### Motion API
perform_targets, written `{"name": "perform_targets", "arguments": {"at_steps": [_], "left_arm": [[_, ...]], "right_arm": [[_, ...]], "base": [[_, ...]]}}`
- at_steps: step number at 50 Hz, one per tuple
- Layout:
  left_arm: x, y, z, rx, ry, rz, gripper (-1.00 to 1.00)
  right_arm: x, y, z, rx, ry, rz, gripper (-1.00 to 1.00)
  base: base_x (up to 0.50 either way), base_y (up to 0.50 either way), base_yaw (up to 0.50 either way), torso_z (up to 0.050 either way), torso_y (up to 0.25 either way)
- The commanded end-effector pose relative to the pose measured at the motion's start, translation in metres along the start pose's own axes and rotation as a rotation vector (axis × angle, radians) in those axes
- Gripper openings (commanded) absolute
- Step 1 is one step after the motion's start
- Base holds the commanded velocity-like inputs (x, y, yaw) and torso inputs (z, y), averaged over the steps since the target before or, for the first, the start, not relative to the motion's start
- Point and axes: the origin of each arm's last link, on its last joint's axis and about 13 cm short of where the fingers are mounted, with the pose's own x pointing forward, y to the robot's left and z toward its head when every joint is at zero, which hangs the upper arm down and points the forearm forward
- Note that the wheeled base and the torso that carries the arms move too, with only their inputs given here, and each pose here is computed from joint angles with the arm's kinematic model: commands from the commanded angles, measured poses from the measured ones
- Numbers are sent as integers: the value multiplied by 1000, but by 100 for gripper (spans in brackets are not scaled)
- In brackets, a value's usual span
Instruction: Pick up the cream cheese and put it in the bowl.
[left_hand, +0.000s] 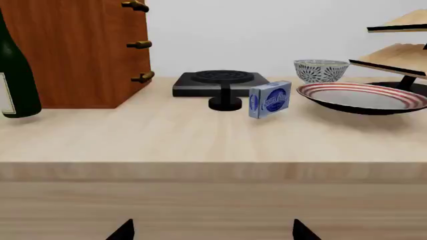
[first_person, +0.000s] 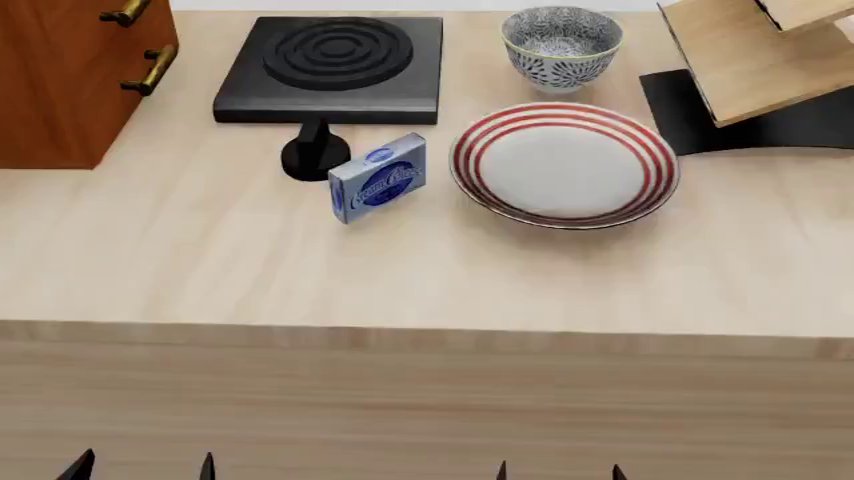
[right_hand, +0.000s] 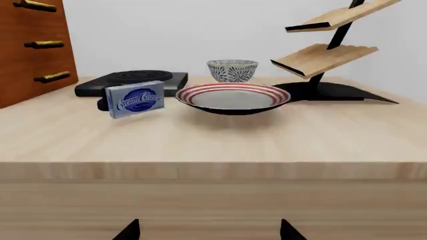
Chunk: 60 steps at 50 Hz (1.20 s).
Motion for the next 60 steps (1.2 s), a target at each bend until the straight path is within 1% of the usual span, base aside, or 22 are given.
{"name": "perform_targets", "arguments": {"at_steps": [1,3,4,5,6,7,10,33,35,47,60], "left_arm": [[0,0,1,0,0,0,100],[-1,0,2,-1,4,-5,100],[-2,0,4,-6,-14,-21,100],[-3,-1,4,3,-28,-17,100],[-4,-1,5,16,-40,-7,100],[-4,-1,5,13,-33,-11,100],[-6,-1,7,15,-65,-7,100],[-8,-1,3,17,-74,-12,100],[-8,-1,3,16,-76,-10,100],[-9,-1,4,9,-90,-10,100],[-9,-1,4,5,-91,-14,100]], "right_arm": [[-1,1,1,0,0,0,100],[1,2,-1,-45,-1,-19,100],[2,2,-2,-39,2,-5,100],[2,2,-3,-20,9,-1,100],[1,2,-1,-19,6,2,100],[1,2,-1,-13,9,8,100],[1,2,-2,-12,15,11,100],[0,2,-1,17,11,8,100],[0,1,0,31,10,10,100],[1,2,-1,27,16,10,100],[1,1,0,36,13,11,100]], "base": [[0,0,0,0,0],[0,0,0,0,0],[0,0,0,0,0],[0,0,0,0,0],[0,0,0,0,0],[0,0,0,0,0],[0,0,0,21,0],[0,0,0,47,0],[0,0,0,50,0],[0,0,0,50,0],[0,0,0,2,0]]}}
